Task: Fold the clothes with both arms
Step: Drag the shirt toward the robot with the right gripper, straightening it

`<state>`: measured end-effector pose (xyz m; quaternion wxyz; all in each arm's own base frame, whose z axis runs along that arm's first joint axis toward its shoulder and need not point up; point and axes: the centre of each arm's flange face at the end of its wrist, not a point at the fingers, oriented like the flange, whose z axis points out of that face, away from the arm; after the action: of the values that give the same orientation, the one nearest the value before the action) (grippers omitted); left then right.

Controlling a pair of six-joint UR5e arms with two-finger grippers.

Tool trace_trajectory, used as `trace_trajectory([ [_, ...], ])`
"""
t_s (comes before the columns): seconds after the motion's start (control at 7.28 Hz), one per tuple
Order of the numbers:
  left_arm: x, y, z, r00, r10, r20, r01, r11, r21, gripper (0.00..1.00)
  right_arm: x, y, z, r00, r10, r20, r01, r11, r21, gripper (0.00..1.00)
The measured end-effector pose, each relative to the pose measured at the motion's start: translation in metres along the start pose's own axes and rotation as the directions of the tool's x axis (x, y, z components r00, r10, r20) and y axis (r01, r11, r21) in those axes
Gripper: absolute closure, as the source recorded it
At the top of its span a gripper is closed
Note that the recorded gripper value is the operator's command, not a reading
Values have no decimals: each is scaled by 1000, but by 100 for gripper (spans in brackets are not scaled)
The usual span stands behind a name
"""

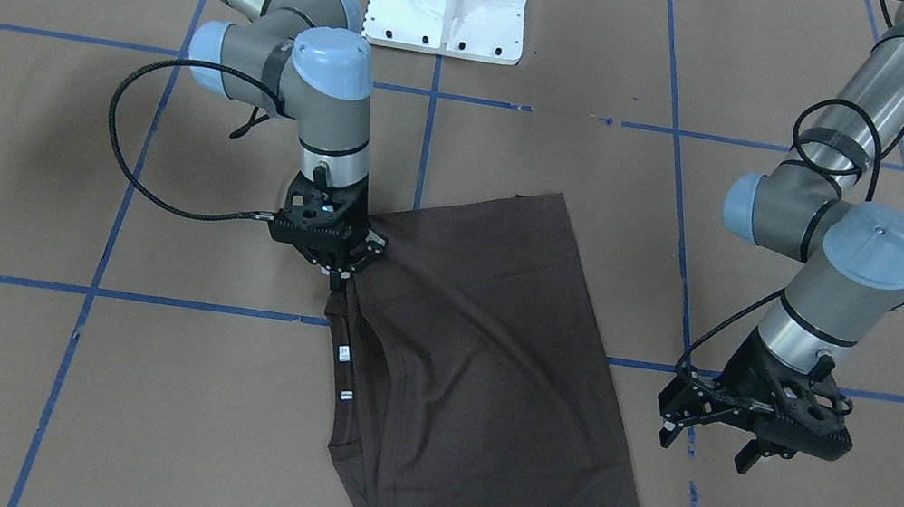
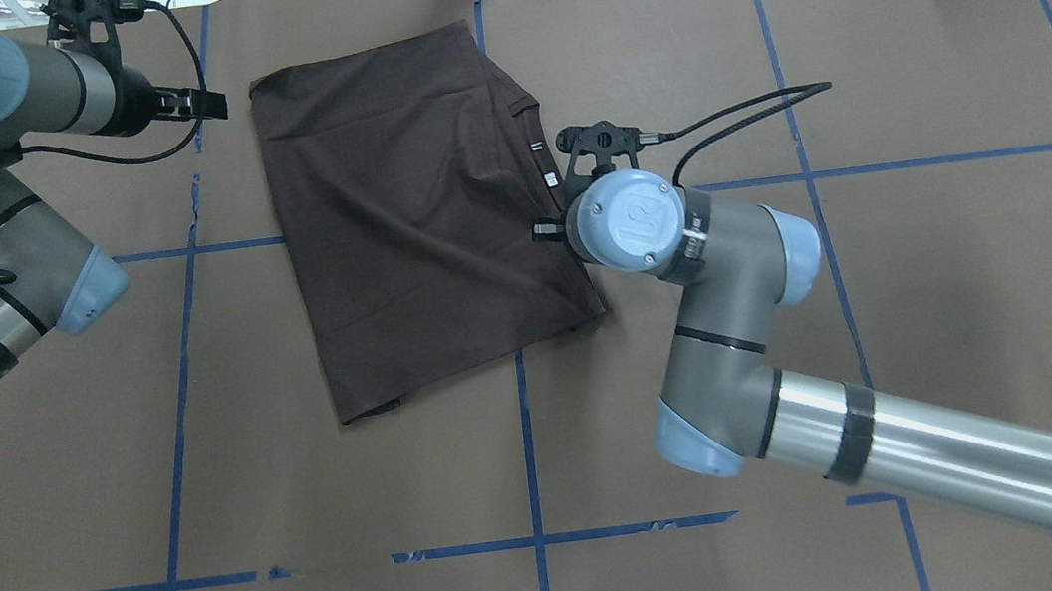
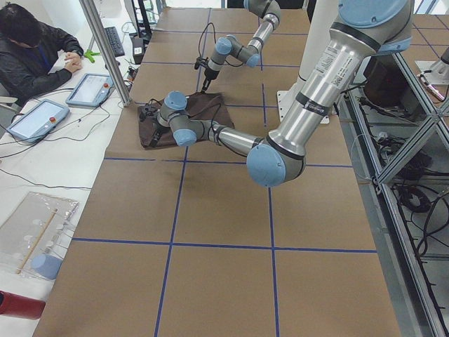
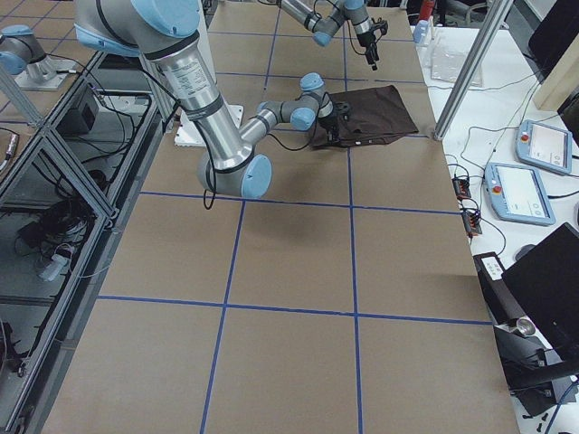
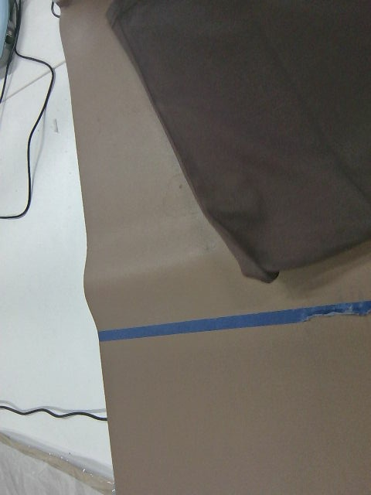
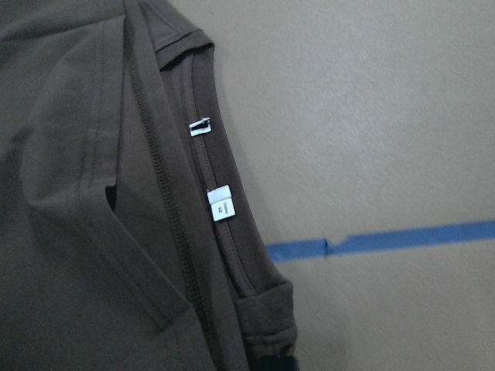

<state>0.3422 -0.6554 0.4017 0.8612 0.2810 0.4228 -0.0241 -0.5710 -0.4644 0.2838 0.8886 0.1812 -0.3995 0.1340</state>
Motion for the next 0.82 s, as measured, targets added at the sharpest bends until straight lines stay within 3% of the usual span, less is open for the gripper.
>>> trace_trajectory([
  [0.27, -1, 5, -4, 1000, 0, -3, 0, 1000, 0, 0, 43, 57, -29, 999, -28, 22, 28, 1000, 5, 100],
  [0.41, -1, 5, -4, 1000, 0, -4, 0, 1000, 0, 0, 66, 75, -42, 999, -41, 24, 41, 999, 1, 56],
  [0.55, -1, 6, -4, 1000, -1, -4, 1, 1000, -1, 0, 84, 87, -51, 998, -51, 23, 51, 999, -5, 1],
  [0.82, -1, 6, -4, 1000, -1, -5, 1, 1000, -1, 0, 93, 93, -61, 997, -73, 34, 73, 997, -10, 0],
])
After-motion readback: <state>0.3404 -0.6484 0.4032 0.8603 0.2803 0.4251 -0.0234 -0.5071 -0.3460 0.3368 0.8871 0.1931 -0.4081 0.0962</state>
